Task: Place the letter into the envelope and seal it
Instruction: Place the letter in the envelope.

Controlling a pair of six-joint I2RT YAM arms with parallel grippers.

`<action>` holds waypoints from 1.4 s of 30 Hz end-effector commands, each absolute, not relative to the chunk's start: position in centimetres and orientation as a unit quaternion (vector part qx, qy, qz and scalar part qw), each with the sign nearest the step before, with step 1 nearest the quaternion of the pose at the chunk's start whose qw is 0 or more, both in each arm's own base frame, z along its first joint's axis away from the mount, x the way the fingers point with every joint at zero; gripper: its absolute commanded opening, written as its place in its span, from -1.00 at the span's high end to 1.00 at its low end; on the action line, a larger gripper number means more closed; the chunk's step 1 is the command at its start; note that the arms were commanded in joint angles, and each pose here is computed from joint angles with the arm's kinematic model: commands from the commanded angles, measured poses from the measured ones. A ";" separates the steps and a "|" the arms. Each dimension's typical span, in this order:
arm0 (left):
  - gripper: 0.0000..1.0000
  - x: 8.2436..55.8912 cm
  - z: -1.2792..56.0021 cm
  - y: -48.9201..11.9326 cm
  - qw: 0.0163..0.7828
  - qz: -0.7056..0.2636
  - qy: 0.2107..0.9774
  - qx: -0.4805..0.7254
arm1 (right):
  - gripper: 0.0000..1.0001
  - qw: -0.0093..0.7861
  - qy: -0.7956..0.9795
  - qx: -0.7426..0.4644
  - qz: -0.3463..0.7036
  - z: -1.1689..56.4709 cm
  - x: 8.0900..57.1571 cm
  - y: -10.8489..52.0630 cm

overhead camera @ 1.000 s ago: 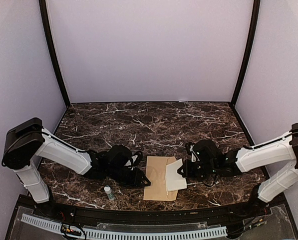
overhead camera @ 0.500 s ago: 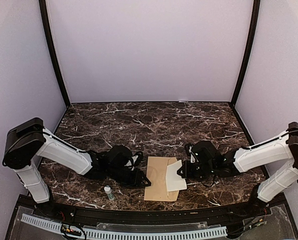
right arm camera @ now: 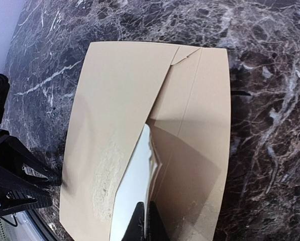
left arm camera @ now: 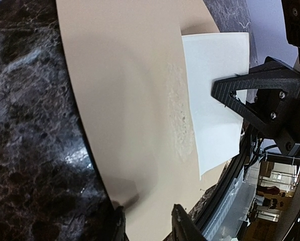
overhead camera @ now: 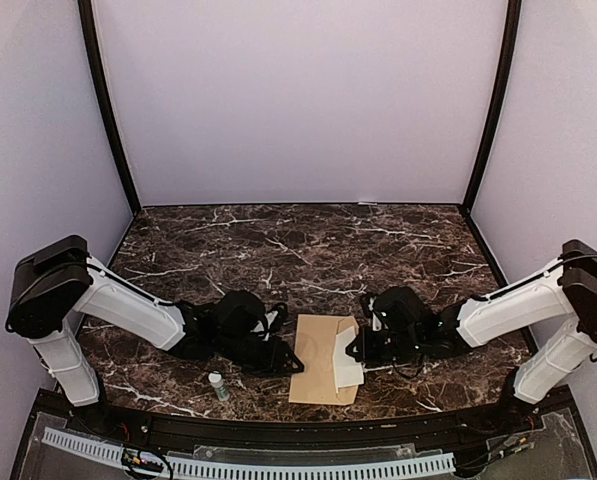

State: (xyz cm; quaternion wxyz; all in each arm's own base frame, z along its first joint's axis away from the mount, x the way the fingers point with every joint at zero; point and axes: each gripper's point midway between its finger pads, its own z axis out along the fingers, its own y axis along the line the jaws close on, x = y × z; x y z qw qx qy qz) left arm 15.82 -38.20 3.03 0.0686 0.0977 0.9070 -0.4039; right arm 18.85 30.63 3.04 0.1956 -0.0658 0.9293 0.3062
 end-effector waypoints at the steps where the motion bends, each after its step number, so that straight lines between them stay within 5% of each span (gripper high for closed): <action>1: 0.38 15.5 2.9 -38.2 0.062 -0.413 0.903 0.098 | 1.00 0.202 0.919 -0.072 0.331 4.2 19.1 32.7; 16: 0.41 15.5 3.6 -37.9 0.074 -0.423 0.898 0.092 | 1.00 0.196 0.923 -0.084 0.321 4.5 19.2 33.7; 28: 0.22 17.2 6.9 -36.0 0.143 -0.399 0.902 0.080 | 0.38 0.234 0.926 -0.086 0.284 7.6 20.0 31.9; 42: 0.15 17.0 5.5 -35.5 0.132 -0.387 0.910 0.069 | 0.26 0.225 0.932 -0.099 0.265 7.5 18.7 31.6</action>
